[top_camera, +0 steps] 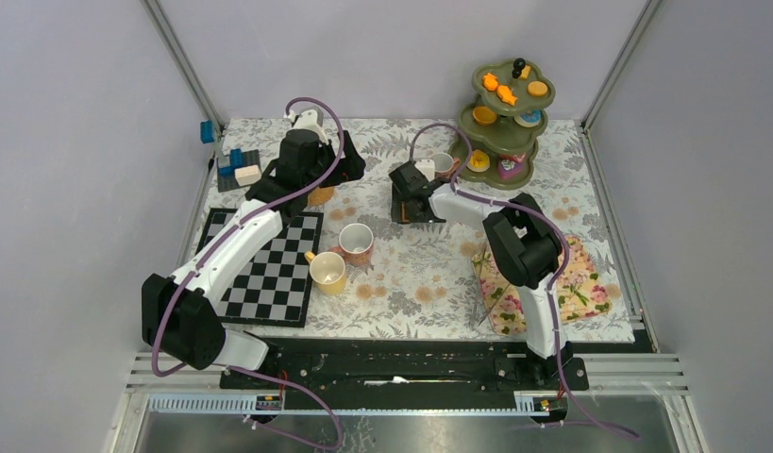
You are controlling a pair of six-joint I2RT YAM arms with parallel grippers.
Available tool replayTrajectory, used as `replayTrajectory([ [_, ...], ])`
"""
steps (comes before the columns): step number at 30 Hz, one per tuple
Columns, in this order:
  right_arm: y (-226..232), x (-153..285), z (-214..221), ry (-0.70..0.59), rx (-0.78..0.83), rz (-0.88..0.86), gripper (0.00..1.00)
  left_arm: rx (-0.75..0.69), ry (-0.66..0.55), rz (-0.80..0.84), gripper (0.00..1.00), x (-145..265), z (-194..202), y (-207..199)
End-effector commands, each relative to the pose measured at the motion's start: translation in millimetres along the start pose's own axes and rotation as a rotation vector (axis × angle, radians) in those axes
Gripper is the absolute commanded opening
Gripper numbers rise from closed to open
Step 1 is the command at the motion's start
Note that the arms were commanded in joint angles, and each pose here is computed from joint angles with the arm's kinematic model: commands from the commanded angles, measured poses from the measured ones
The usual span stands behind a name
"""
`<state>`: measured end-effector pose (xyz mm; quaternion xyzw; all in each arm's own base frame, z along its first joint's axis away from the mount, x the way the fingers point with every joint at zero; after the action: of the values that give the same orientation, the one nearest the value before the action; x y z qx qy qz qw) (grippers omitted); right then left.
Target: Serve the afternoon tea
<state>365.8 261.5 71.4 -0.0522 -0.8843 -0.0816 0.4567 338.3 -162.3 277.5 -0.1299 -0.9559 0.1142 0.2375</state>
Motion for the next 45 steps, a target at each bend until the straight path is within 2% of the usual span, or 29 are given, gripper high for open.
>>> replayTrajectory([
  [1, 7.7, 2.8, -11.3, 0.009, 0.082, -0.038, 0.99, -0.004, -0.063, 0.013, 0.99, 7.5, -10.9, -1.8],
  [9, 30.3, -6.5, -29.3, -0.025, 0.122, -0.089, 1.0, -0.007, -0.069, 0.02, 0.99, 8.9, -12.3, -2.6],
  [16, 32.6, -19.3, -24.2, 0.0, 0.133, -0.032, 1.0, -0.009, -0.073, 0.017, 0.99, 9.4, -13.2, -2.3],
  [21, 26.0, -21.5, -12.8, -0.002, 0.202, 0.072, 0.99, -0.008, -0.068, 0.023, 0.99, 8.8, -12.5, -3.0],
  [27, 17.5, -23.4, -5.2, 0.025, 0.198, 0.103, 0.88, -0.01, -0.07, 0.021, 0.99, 9.2, -12.6, -2.6],
  [32, -1.9, -21.7, -0.6, 0.063, 0.114, 0.075, 0.85, -0.009, -0.07, 0.022, 0.99, 9.5, -12.8, -2.8],
  [45, -90.1, -13.3, -8.2, 0.056, -0.028, 0.172, 0.85, -0.006, -0.065, 0.028, 0.99, 8.1, -10.8, -3.2],
])
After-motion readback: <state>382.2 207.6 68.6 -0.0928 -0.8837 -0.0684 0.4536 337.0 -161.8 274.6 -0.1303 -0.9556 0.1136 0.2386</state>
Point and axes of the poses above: each gripper's point midway between its finger pads, its own x axis back along the fingers, its own y axis along the line the jaws close on, z = x × y, the point moved 7 cm from there along x, back along the fingers, and after that the axes turned 9 degrees about -x, right-handed, at the moved point
